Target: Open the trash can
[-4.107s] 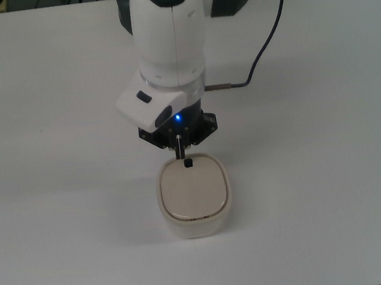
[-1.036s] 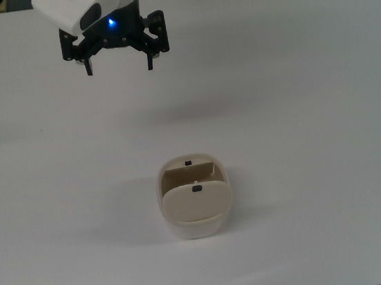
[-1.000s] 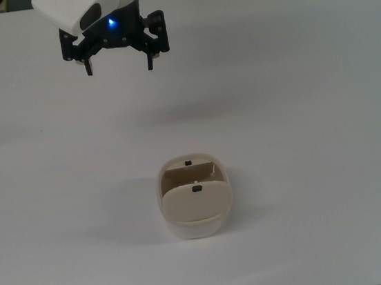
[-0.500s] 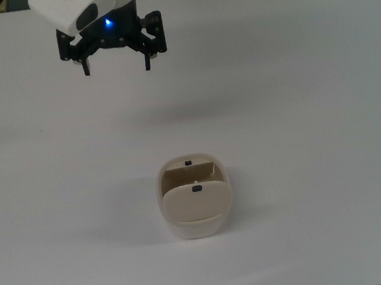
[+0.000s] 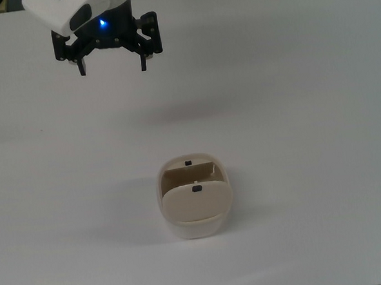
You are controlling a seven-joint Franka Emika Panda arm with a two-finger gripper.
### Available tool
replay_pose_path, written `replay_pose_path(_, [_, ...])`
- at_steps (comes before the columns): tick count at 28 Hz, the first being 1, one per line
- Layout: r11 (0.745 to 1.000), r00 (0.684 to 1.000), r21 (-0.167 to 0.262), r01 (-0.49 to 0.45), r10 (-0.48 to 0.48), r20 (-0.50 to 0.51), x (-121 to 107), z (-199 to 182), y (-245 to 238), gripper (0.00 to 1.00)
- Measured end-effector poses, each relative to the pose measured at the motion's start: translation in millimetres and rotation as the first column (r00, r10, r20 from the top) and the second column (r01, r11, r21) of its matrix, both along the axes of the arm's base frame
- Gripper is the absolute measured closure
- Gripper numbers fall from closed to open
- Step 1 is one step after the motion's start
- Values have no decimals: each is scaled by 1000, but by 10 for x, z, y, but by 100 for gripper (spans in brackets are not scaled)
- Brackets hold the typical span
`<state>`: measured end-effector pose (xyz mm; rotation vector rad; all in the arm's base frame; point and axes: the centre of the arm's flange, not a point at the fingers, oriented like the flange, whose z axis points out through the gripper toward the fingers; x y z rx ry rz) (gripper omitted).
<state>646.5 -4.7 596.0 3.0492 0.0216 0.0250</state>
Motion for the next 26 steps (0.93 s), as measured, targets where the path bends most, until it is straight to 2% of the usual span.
replay_pose_path(26, [1000,1000,0,14,-14,0,-1,0,-90,0])
